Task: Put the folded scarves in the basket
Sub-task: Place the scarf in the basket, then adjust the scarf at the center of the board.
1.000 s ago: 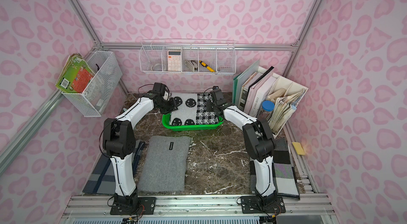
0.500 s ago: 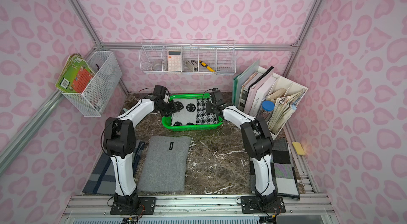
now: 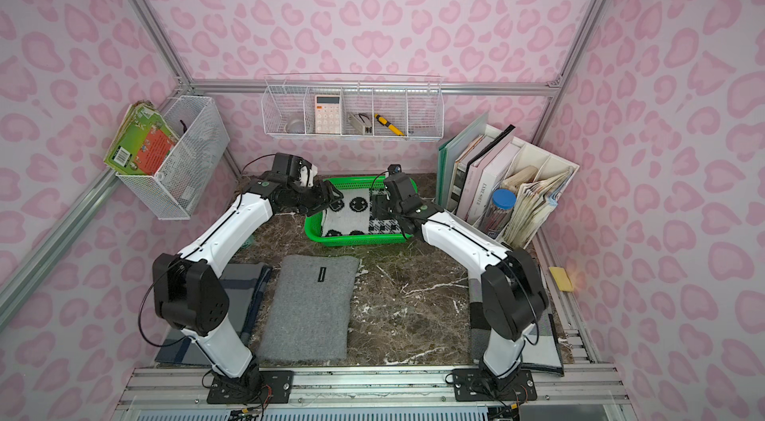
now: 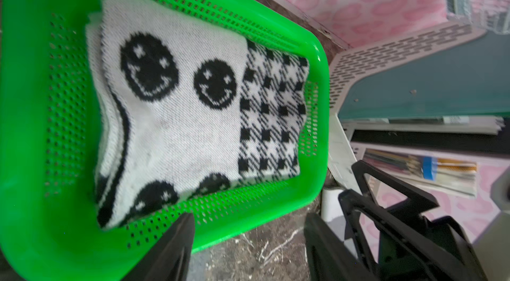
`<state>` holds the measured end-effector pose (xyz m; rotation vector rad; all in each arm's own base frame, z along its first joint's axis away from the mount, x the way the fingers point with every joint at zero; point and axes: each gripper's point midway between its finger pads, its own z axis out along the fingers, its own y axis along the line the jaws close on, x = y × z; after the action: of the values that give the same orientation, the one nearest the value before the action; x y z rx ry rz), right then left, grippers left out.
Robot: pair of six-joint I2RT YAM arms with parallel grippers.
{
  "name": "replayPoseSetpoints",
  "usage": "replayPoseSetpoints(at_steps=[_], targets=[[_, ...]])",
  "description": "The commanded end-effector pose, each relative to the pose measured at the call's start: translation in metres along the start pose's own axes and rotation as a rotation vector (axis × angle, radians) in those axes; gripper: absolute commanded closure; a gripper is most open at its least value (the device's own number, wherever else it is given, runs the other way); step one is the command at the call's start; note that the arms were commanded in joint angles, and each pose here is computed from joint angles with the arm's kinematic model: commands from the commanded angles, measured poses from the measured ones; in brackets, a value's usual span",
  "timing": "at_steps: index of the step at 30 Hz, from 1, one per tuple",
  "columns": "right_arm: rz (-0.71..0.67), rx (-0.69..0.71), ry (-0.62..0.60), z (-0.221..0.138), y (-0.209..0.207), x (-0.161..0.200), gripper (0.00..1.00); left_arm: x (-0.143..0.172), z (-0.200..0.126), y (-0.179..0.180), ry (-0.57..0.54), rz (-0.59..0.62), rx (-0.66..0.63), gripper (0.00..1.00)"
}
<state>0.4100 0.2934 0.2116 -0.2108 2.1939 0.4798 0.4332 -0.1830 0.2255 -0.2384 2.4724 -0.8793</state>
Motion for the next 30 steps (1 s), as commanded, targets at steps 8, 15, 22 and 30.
replayPoseSetpoints(at_steps=[8,15,22,30], targets=[[0.132,-0.210,-0.005,-0.063,0.037,0.064,0.24,0.095,-0.046,0.003,0.032,-0.011,-0.038,0.34],[0.205,-0.366,0.093,-0.074,0.076,0.139,0.13,0.152,-0.084,0.069,0.006,-0.080,-0.236,0.34],[0.222,-0.423,0.162,-0.058,0.108,0.186,0.06,0.180,-0.102,0.117,-0.080,-0.185,-0.347,0.34],[0.261,-0.342,0.241,-0.021,0.115,0.208,0.06,0.194,-0.105,0.140,-0.118,-0.262,-0.394,0.33]])
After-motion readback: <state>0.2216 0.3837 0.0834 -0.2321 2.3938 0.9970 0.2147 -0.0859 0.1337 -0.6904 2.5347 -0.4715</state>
